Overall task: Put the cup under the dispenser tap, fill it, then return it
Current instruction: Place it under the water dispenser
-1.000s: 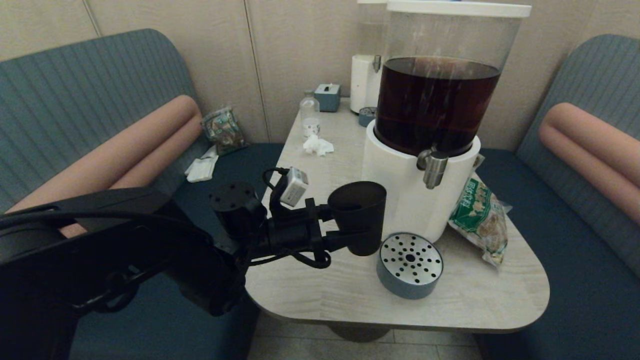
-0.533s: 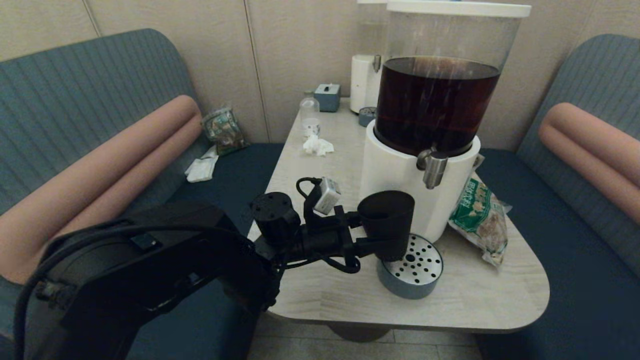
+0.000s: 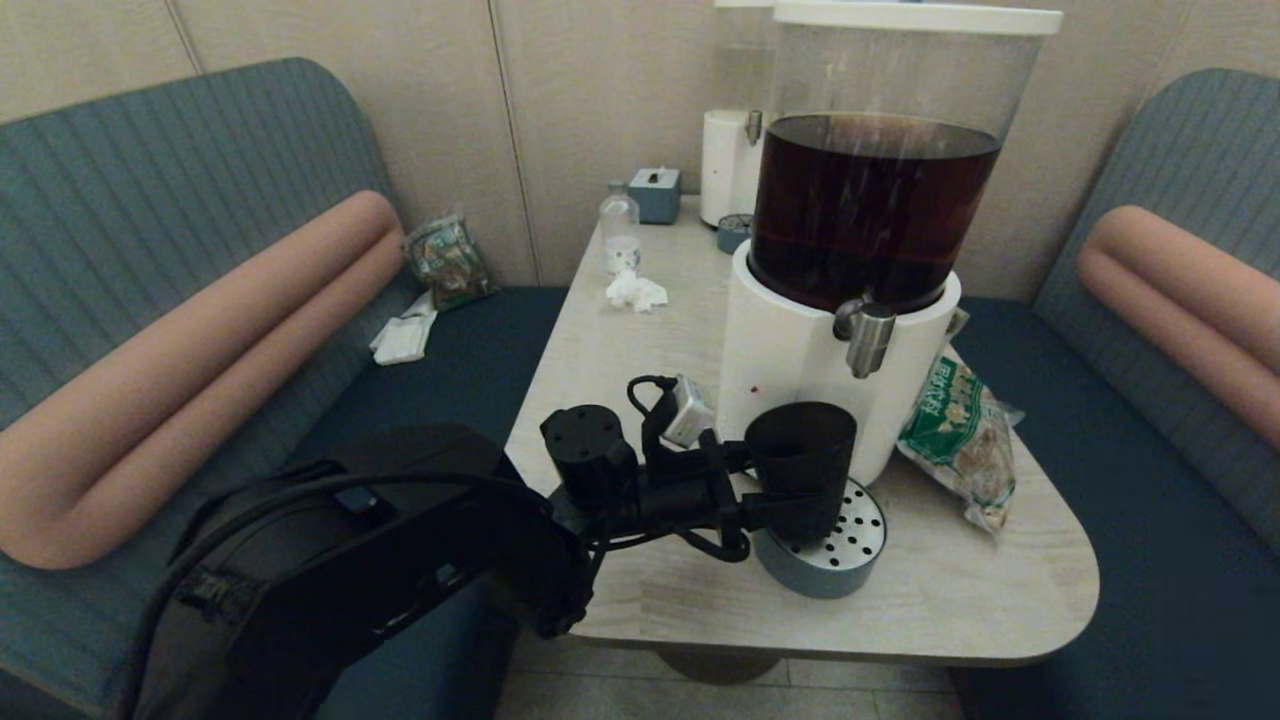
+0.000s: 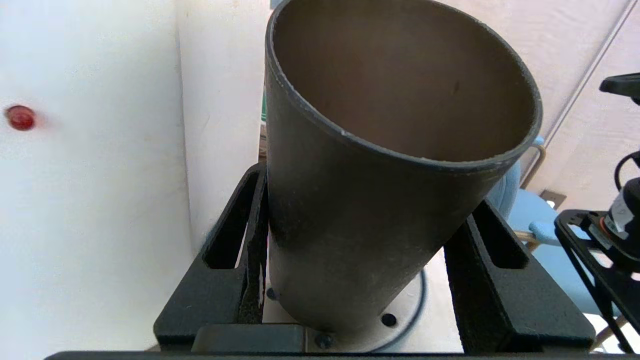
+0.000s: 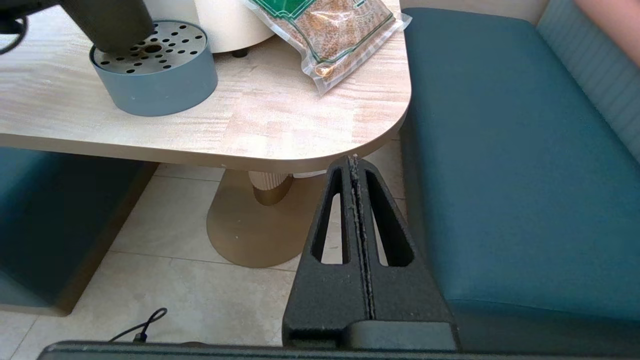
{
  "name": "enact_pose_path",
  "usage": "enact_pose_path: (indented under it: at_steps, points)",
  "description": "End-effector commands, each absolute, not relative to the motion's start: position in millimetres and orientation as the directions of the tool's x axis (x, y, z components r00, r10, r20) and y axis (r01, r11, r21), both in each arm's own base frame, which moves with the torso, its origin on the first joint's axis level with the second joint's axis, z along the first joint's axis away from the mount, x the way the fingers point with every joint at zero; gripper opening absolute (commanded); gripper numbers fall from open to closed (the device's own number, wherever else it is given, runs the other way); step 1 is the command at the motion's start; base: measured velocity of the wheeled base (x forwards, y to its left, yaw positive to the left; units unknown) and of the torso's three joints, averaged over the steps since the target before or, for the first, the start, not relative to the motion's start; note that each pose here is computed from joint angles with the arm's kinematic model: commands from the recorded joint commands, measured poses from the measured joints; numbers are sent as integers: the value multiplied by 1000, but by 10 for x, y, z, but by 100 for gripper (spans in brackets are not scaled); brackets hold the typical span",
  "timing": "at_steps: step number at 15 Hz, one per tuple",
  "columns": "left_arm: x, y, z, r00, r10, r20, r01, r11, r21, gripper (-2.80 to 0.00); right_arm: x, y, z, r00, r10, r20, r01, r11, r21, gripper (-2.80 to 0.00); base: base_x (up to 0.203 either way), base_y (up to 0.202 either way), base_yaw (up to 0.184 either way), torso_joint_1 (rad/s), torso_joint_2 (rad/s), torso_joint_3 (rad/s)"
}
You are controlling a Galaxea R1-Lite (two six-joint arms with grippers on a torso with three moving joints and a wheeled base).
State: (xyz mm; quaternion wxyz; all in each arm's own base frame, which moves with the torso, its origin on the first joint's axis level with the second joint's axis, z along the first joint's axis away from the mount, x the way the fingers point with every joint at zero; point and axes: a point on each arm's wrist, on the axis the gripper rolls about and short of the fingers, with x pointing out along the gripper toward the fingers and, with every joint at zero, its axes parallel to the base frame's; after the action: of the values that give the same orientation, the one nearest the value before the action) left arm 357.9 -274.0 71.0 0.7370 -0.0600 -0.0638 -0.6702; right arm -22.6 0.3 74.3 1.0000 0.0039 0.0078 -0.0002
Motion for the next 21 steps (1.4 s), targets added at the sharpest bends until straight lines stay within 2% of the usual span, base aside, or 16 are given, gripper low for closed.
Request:
enact_pose_path:
  at_steps: [1, 10, 11, 21]
  points:
    - [3652, -2817, 629, 82, -979, 188, 996, 85, 10, -280, -226, 3, 743, 1000, 0, -15, 0, 1000, 8, -280, 0, 0, 0, 0, 0, 0]
    - [3686, -2880, 562, 81, -978, 193, 996, 84, 6, -280, -226, 3, 743, 1000, 0, -15, 0, 1000, 9, -280, 0, 0, 0, 0, 0, 0]
    - [3688, -2881, 576, 81, -977, 196, 996, 84, 10, 0, -226, 3, 743, 1000, 0, -15, 0, 1000, 9, -280, 0, 0, 0, 0, 0, 0]
    - [3551, -2776, 779, 81, -978, 191, 997, 83, 5, 0, -226, 3, 743, 1000, 0, -15, 0, 1000, 9, -280, 0, 0, 0, 0, 0, 0]
